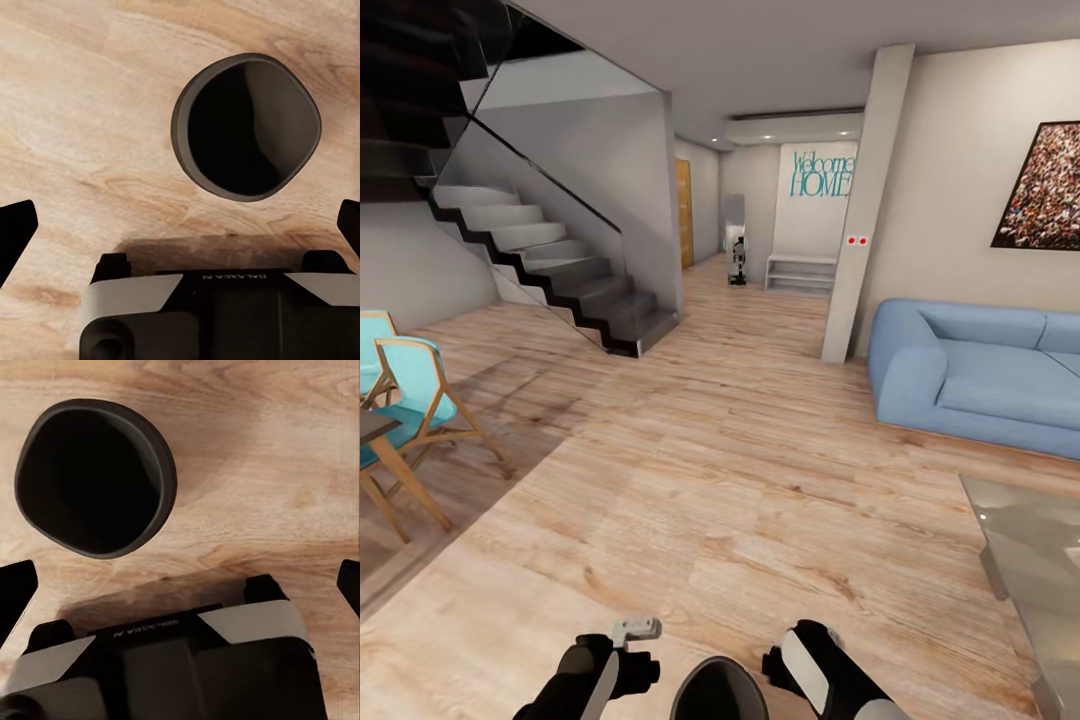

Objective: Place each of the two pumpkins and all three candles from the living room inside a cabinet in the living room (use any cabinet), then make sure every cabinet is closed, and position the cauldron so it is next to a table in the living room.

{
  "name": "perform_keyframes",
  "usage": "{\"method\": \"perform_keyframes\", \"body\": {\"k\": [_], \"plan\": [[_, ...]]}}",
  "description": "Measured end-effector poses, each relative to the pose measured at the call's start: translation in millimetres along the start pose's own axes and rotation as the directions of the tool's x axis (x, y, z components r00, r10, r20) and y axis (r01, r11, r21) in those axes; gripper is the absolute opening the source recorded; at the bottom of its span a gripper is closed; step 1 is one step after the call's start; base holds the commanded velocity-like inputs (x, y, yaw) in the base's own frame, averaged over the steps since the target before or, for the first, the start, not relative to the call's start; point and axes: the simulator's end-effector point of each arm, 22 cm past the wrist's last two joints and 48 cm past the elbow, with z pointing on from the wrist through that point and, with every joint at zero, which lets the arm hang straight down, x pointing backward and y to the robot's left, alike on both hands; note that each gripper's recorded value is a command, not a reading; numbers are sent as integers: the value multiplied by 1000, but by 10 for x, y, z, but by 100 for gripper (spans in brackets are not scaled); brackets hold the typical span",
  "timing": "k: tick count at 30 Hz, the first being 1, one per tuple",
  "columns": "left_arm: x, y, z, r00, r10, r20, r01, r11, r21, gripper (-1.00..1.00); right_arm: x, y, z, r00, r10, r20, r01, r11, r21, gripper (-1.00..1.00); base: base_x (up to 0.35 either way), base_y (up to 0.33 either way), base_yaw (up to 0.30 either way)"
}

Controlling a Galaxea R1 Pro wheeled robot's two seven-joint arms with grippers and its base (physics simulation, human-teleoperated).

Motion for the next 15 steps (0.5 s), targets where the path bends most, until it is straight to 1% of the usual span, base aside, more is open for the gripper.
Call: {"method": "perform_keyframes", "body": {"k": [2, 4, 7, 10, 15], "plan": [[25, -4, 38, 1000, 0, -3, 0, 1000, 1, 100, -9, 62, 17, 999, -38, 14, 38, 999, -9, 100, 0, 0, 0], [49, 2, 81, 1000, -1, -4, 1, 1000, 0, 100, -52, 115, 32, 996, -71, 46, 71, 997, -10, 100, 0, 0, 0], [61, 5, 132, 1000, -1, 0, 1, 1000, 0, 100, -97, 158, 61, 992, -99, 80, 100, 995, -7, 100, 0, 0, 0], [69, 4, 173, 1000, -2, 1, 2, 1000, 1, 100, -111, 180, 96, 990, -108, 93, 109, 994, -8, 100, 0, 0, 0], [81, -17, 237, 1000, 0, 1, 0, 1000, 2, 100, -116, 190, 159, 989, -108, 99, 109, 994, -9, 100, 0, 0, 0]]}}
